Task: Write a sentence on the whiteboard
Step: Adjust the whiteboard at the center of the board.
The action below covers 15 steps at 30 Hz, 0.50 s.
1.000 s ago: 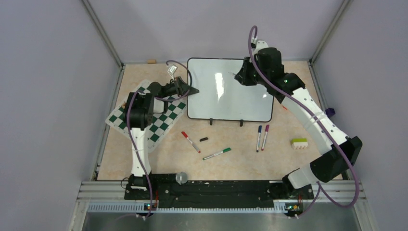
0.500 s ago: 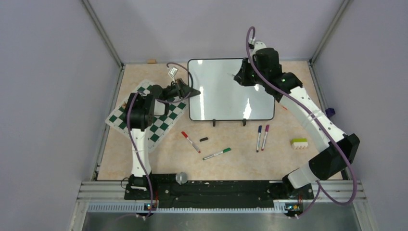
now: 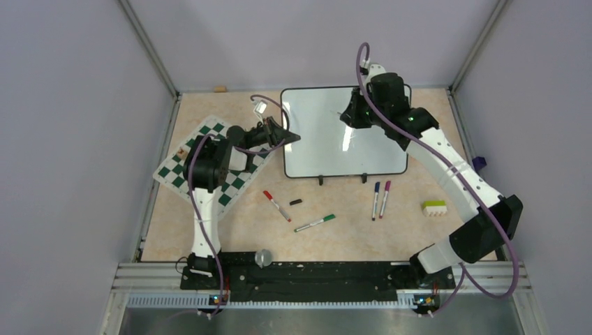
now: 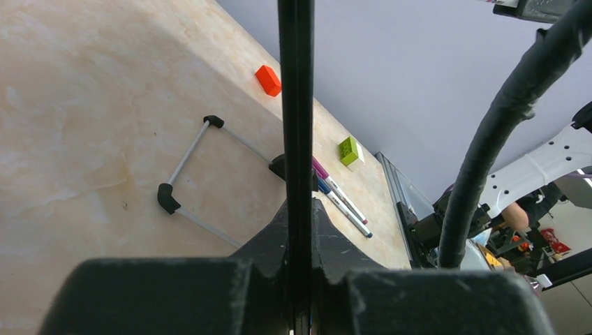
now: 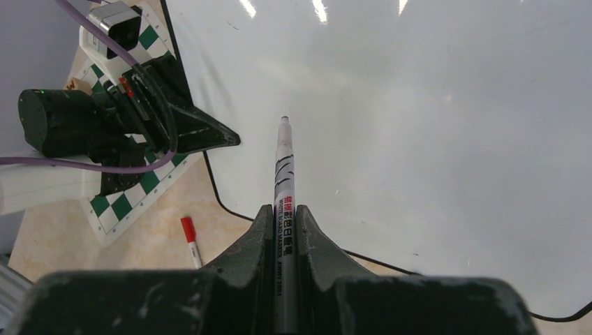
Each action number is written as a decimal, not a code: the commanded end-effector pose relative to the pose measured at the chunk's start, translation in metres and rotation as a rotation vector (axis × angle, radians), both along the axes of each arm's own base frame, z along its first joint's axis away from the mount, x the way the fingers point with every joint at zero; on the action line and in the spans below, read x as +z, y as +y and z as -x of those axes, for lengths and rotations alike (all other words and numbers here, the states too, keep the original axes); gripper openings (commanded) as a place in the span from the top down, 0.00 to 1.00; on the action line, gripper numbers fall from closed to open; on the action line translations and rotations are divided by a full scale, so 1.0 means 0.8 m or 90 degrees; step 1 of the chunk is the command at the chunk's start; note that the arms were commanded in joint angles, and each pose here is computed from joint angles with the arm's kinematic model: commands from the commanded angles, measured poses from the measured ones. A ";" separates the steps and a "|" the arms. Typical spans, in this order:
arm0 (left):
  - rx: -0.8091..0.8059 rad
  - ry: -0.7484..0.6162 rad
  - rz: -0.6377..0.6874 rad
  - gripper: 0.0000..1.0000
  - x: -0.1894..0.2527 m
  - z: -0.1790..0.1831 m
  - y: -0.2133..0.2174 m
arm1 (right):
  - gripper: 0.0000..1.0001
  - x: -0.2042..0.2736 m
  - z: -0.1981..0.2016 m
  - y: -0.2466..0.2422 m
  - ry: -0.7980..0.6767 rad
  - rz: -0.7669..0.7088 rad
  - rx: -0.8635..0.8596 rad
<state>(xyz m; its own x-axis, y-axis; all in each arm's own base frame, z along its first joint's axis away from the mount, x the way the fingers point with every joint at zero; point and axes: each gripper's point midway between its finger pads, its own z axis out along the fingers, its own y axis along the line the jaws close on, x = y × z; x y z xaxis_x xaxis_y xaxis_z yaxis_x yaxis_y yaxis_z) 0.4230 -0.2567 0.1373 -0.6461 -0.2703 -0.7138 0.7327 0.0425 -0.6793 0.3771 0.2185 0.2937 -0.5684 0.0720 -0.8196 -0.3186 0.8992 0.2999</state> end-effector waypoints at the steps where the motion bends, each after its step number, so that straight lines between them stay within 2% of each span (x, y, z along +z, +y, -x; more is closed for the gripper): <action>1: -0.120 -0.080 -0.050 1.00 -0.019 0.050 -0.015 | 1.00 0.037 0.006 -0.007 -0.053 -0.021 0.001; 5: -0.150 -0.088 -0.058 1.00 -0.021 0.061 -0.021 | 1.00 0.041 0.008 -0.011 -0.060 -0.017 -0.005; 9: -0.116 -0.065 -0.046 0.96 -0.021 0.062 -0.021 | 1.00 0.042 0.011 -0.015 -0.064 -0.013 -0.009; 10: -0.103 -0.051 -0.042 0.93 -0.022 0.061 -0.021 | 1.00 0.042 0.012 -0.016 -0.063 -0.013 -0.010; 13: -0.098 -0.029 -0.040 0.68 -0.026 0.067 -0.020 | 1.00 0.041 0.014 -0.016 -0.062 -0.015 -0.009; 15: -0.096 -0.037 -0.044 0.61 -0.028 0.071 -0.019 | 1.00 0.039 0.016 -0.016 -0.061 -0.015 -0.008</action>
<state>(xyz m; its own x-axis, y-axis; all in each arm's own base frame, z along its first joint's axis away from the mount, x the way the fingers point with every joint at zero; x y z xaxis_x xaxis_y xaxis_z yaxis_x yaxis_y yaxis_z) 0.3949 -0.2632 0.1178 -0.6882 -0.2024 -0.6967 0.7071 0.0279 -0.7066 0.3667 0.2112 0.3055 -0.5445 0.0825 -0.8347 -0.3206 0.8991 0.2981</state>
